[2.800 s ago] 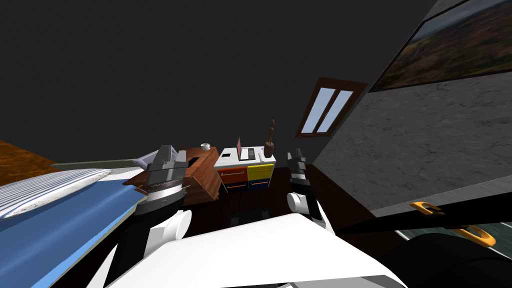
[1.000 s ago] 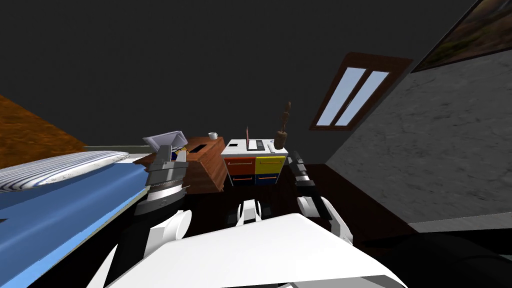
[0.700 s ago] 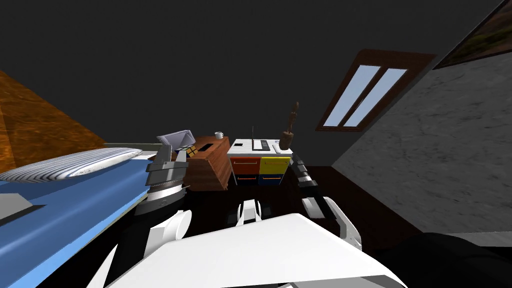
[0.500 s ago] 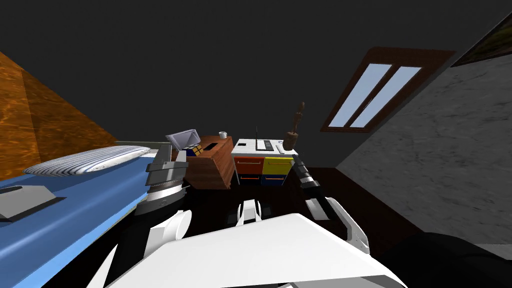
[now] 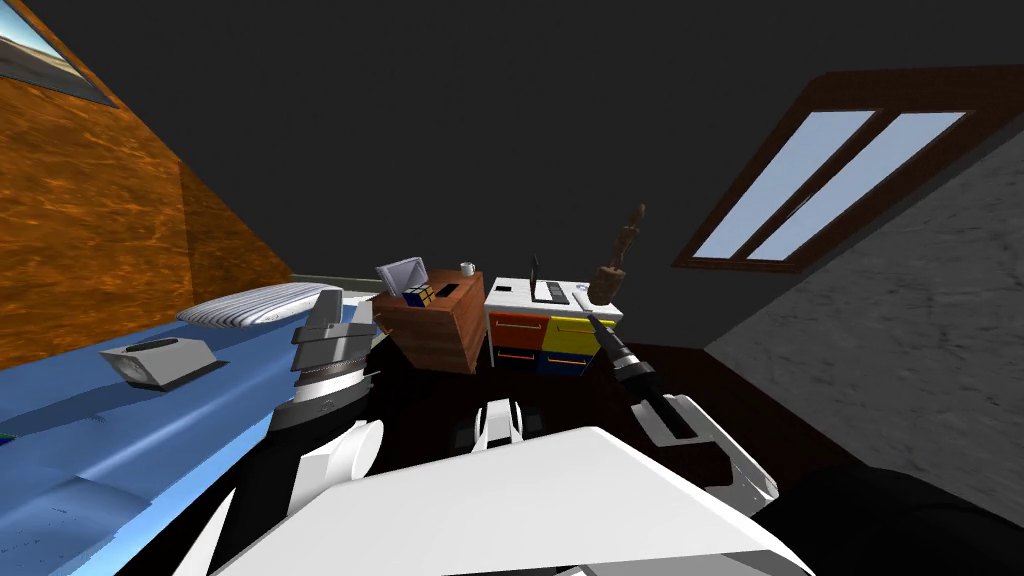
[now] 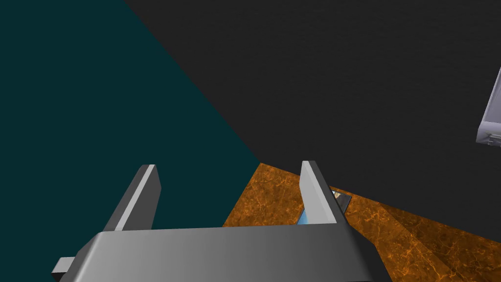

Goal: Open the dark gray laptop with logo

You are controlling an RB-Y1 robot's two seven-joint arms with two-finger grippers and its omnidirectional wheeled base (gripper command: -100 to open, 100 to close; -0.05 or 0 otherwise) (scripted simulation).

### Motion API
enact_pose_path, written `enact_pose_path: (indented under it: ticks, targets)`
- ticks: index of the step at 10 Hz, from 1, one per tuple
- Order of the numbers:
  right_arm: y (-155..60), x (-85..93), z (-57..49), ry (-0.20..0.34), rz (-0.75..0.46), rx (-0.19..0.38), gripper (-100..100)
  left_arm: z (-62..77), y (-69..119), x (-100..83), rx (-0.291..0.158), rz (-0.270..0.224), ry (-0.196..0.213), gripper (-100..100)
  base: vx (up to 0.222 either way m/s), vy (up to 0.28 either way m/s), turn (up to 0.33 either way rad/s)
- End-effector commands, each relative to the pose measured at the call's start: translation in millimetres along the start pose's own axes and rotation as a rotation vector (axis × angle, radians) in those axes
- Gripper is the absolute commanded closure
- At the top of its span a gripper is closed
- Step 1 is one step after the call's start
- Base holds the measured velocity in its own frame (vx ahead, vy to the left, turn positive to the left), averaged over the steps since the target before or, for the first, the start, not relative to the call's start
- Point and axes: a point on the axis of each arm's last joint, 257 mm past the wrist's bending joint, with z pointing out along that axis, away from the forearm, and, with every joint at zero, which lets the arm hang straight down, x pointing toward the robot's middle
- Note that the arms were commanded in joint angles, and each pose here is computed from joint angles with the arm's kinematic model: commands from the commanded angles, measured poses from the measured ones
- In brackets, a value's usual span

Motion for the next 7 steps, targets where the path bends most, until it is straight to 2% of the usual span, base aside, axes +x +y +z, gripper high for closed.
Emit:
enact_pose_path:
  ticks: [1, 2, 4, 5, 7]
  targets:
    - [-27.2, -13.6, -3.9, 0.038, -0.134, 0.065, -100, 0.0, 0.0, -0.1, 0.0, 0.0, 0.0, 0, 0.026, 0.133, 0.121]
    - [-27.0, -13.7, -3.7, 0.039, -0.136, 0.065, -100, 0.0, 0.0, 0.0, 0.0, 0.0, 0.0, 0, 0.022, 0.11, 0.068]
    - [-58.1, -35.3, -10.9, 0.071, -0.282, 0.147, -100, 0.0, 0.0, 0.0, 0.0, 0.0, 0.0, 0, 0.028, 0.174, 0.211]
    - [-57.8, -35.2, -10.4, 0.076, -0.297, 0.145, -100, 0.0, 0.0, 0.0, 0.0, 0.0, 0.0, 0, 0.045, 0.16, 0.066]
    - [-87.0, -61.0, -18.8, 0.1, -0.441, 0.228, -100, 0.0, 0.0, 0.0, 0.0, 0.0, 0.0, 0, 0.063, 0.15, 0.188]
